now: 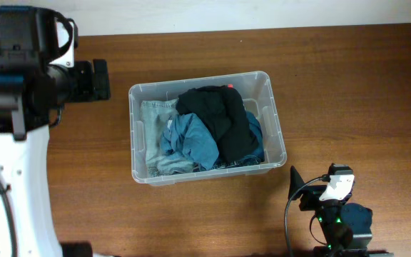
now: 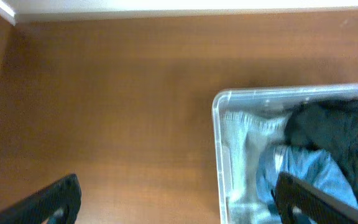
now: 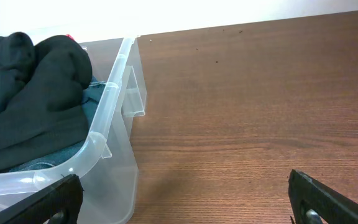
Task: Pack container
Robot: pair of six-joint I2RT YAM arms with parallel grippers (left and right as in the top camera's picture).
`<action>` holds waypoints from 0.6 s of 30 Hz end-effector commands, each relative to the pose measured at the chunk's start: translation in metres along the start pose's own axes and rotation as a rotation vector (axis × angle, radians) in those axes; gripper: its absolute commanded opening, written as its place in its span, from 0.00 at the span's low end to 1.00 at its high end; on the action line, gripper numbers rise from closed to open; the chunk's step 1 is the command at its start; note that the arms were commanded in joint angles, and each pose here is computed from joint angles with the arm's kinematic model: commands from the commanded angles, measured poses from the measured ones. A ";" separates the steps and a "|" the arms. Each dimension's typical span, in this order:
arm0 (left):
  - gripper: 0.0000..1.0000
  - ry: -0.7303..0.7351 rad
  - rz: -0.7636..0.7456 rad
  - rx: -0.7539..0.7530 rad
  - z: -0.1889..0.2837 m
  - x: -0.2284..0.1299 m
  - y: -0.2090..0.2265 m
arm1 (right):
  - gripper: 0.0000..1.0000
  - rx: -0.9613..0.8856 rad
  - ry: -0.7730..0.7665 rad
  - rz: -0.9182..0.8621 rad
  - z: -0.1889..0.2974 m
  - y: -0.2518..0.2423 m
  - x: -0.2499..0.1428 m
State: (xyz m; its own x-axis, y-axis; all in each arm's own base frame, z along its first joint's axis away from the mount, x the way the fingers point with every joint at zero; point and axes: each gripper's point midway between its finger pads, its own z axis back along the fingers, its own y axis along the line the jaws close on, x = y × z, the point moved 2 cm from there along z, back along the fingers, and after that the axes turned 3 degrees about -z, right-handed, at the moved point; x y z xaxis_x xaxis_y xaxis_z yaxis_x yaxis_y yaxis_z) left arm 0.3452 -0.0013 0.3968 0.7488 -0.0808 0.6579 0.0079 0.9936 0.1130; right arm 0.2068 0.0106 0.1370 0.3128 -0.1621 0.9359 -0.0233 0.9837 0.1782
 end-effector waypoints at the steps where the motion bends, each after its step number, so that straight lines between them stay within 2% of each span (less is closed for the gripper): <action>1: 0.99 -0.132 -0.158 -0.090 0.021 -0.006 -0.013 | 0.98 -0.002 -0.002 -0.010 -0.001 -0.001 -0.001; 7: 1.00 -0.251 -0.155 -0.090 0.008 -0.049 -0.019 | 0.98 -0.002 -0.002 -0.010 -0.001 -0.001 -0.001; 13: 0.99 -0.354 -0.149 -0.080 0.004 -0.113 -0.022 | 0.99 -0.002 -0.003 -0.010 -0.001 -0.001 -0.001; 18: 1.00 -0.371 -0.153 -0.107 -0.002 -0.169 -0.030 | 0.98 -0.002 -0.002 -0.010 -0.001 -0.001 -0.001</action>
State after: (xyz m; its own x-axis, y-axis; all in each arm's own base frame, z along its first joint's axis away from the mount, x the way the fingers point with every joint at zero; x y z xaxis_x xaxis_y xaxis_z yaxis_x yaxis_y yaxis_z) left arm 0.2376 -0.0136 0.3011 0.4643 -0.2154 0.8591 0.1498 0.9751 0.1635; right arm 0.2071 0.0106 0.1371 0.3111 -0.1621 0.9364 -0.0240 0.9837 0.1782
